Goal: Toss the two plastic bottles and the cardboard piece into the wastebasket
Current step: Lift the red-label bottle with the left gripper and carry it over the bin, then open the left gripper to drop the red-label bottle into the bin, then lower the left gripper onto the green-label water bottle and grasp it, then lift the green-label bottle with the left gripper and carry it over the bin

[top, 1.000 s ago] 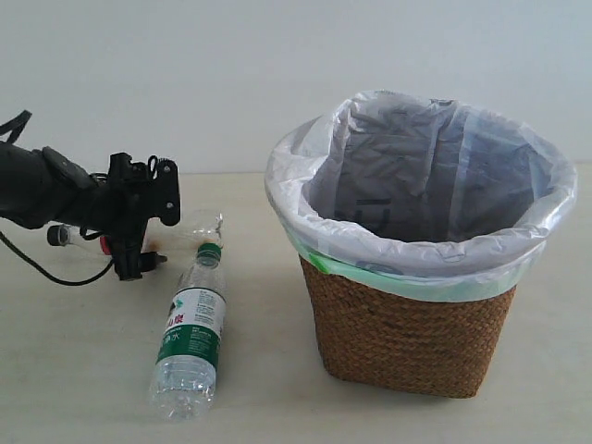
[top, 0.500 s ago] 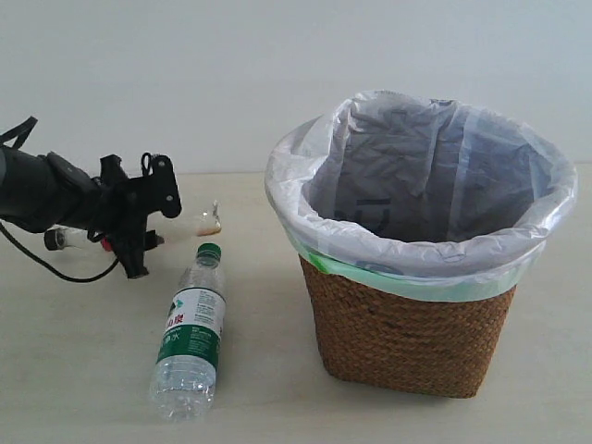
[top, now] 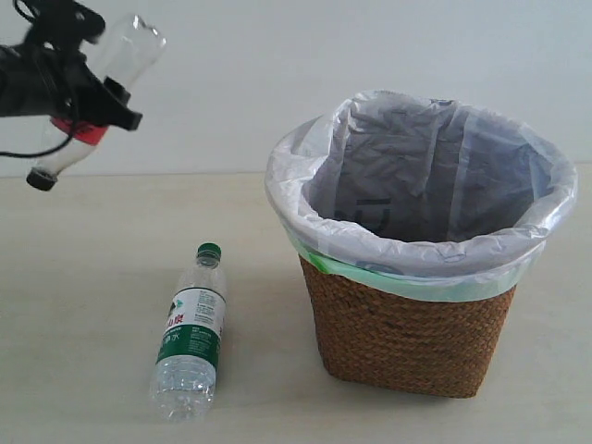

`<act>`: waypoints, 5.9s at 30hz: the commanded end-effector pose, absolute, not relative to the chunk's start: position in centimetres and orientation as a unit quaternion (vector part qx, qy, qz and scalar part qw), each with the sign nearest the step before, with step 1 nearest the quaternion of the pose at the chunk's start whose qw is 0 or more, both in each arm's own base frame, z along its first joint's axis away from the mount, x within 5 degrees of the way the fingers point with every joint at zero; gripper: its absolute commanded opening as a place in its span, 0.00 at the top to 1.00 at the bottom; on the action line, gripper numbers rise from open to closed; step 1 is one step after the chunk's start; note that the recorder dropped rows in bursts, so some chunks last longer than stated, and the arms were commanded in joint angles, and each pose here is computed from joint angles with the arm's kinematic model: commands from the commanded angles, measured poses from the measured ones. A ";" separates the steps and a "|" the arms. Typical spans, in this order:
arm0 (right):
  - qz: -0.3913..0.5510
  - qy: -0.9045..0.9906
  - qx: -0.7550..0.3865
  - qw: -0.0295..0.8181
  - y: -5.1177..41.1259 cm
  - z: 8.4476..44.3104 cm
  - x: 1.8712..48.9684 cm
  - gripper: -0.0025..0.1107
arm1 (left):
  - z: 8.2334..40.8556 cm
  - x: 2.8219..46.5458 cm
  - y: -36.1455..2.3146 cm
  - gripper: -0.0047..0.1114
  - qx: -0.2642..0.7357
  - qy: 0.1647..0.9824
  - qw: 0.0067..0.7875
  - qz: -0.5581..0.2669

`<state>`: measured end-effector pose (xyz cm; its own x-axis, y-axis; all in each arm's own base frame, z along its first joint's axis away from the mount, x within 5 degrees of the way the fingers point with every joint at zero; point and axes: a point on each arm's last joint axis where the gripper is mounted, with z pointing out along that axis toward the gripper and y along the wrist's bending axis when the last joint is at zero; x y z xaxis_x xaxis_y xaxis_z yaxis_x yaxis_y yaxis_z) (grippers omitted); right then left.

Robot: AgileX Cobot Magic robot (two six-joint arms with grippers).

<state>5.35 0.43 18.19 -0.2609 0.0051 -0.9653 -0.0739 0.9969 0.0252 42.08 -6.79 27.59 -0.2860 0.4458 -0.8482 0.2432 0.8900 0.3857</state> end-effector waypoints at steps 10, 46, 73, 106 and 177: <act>0.027 0.790 -0.022 0.612 0.4 18.3 5.3 0.98 | 39.0 33.4 -0.9 0.93 -0.091 0.757 0.638 0.110; 0.027 0.790 -0.022 0.612 0.4 18.3 5.3 0.98 | 42.0 34.8 1.0 0.93 -0.104 0.943 0.308 -0.071; 0.027 0.790 -0.022 0.612 0.4 18.3 5.3 0.98 | 38.5 37.9 -4.2 0.93 -0.049 0.949 0.244 -0.194; 0.027 0.790 -0.022 0.612 0.4 18.3 5.3 0.98 | 39.8 34.6 -17.9 0.04 0.291 0.875 0.302 -0.244; 0.027 0.790 -0.022 0.612 0.4 18.3 5.3 0.98 | 14.3 33.1 -14.1 0.93 0.122 0.982 0.080 -0.121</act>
<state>5.35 0.43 18.19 -0.2610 0.0056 -0.9653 -0.0738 0.9969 0.0257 33.12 -14.93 12.34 -0.9685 0.2047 -0.1419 0.2342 0.9425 -0.2383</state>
